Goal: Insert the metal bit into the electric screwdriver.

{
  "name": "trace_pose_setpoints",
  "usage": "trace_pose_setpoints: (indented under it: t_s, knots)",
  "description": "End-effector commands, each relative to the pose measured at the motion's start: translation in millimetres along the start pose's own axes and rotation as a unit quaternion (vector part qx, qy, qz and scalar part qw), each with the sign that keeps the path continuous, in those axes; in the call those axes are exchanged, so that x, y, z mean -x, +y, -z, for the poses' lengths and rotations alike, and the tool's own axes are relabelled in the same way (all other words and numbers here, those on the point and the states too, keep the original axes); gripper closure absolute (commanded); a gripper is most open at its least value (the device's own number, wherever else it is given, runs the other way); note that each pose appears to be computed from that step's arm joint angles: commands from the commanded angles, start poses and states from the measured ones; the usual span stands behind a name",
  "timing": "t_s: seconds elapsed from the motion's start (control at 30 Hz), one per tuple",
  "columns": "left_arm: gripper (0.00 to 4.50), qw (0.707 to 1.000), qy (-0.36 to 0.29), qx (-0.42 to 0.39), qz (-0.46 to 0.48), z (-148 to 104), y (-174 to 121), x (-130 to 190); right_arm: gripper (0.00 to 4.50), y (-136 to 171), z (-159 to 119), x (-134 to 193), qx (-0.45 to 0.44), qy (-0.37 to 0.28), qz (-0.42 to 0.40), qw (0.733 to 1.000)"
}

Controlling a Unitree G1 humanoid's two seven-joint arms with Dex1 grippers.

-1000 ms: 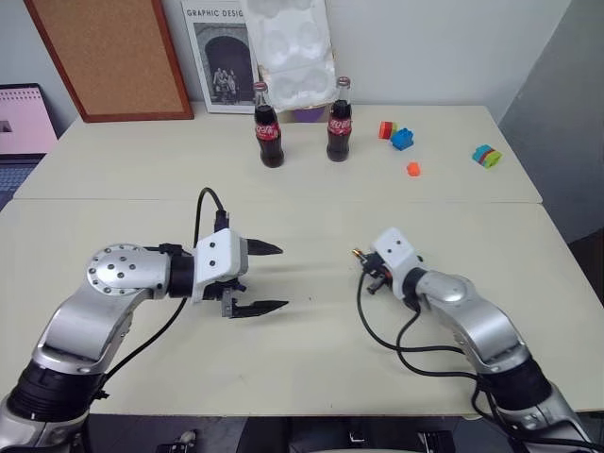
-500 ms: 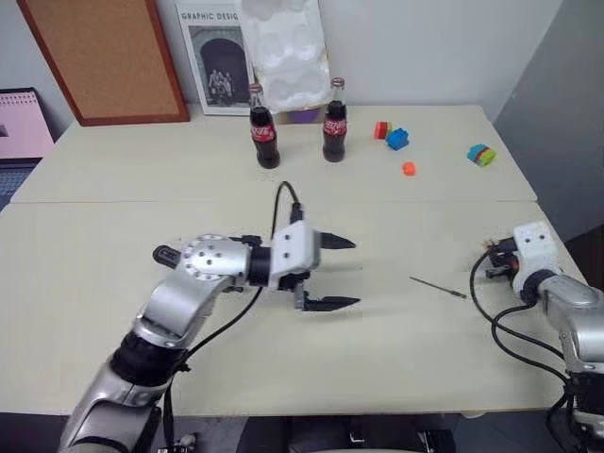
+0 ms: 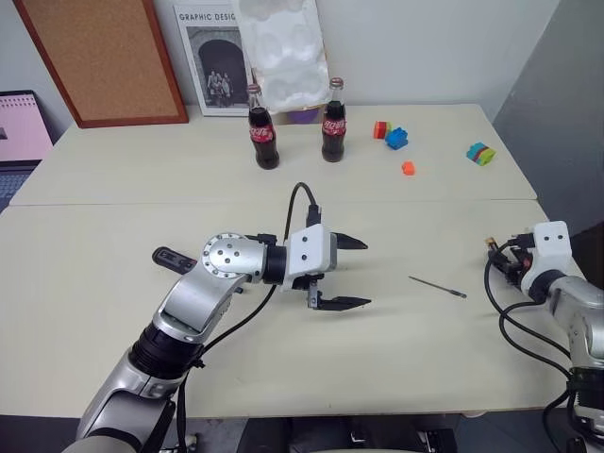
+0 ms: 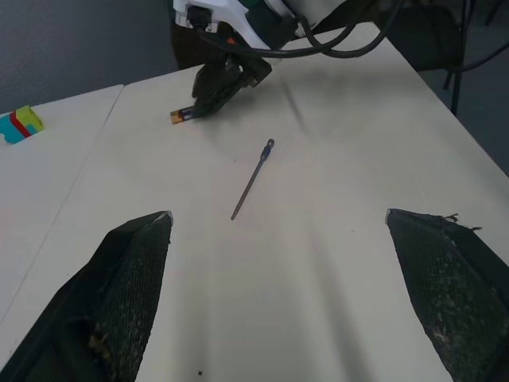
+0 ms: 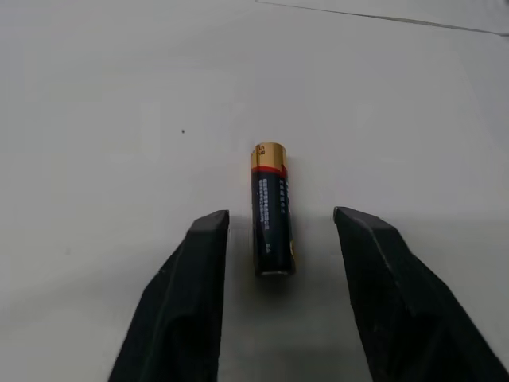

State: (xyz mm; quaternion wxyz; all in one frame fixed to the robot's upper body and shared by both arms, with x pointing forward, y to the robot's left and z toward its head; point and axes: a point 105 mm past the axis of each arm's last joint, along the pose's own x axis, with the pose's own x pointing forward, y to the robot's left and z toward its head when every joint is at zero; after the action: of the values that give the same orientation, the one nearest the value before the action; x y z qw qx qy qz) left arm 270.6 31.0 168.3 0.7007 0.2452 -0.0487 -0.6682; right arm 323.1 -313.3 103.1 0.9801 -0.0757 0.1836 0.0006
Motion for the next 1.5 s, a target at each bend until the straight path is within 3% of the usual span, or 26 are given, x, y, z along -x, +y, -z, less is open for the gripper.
trace_pose_setpoints:
  t_s: [0.03,0.17,0.3,0.4,0.6,0.7,0.93,1.1,1.5]
  knots:
    - [0.00,1.000,-0.014,-0.022,-0.007,-11.5,4.0,1.4,1.18,-13.0,-25.5,21.5,0.015,-0.041,0.019,0.999]
    - [0.00,0.999,-0.015,-0.026,-0.015,-13.7,9.8,6.8,0.13,-15.5,-41.4,43.6,0.037,-0.064,0.016,0.997]
    - [0.00,0.999,-0.007,-0.029,-0.029,-13.9,17.5,17.9,0.05,-14.6,-55.8,62.9,0.068,-0.084,0.004,0.994]
    - [0.00,0.998,0.016,-0.035,-0.042,-10.0,25.3,36.3,0.05,2.6,-65.0,75.3,0.112,-0.098,-0.047,0.988]
    - [0.00,0.990,0.124,-0.055,-0.049,3.6,39.4,103.3,0.05,92.3,-78.7,109.9,0.217,-0.160,-0.277,0.922]
    - [0.00,0.978,0.195,-0.064,-0.019,9.6,33.9,137.9,0.05,124.5,-70.4,125.8,0.229,-0.146,-0.378,0.885]
    - [0.00,0.924,0.363,-0.080,0.084,38.4,13.5,195.9,0.05,169.6,-65.7,137.8,0.230,-0.130,-0.494,0.828]
    - [0.00,0.923,0.360,-0.086,0.105,42.2,13.2,191.9,0.05,187.1,-55.7,138.3,0.234,-0.114,-0.525,0.810]
    - [0.00,0.896,0.399,-0.116,0.154,72.4,13.9,173.5,0.05,208.6,-47.4,143.6,0.218,-0.119,-0.533,0.809]
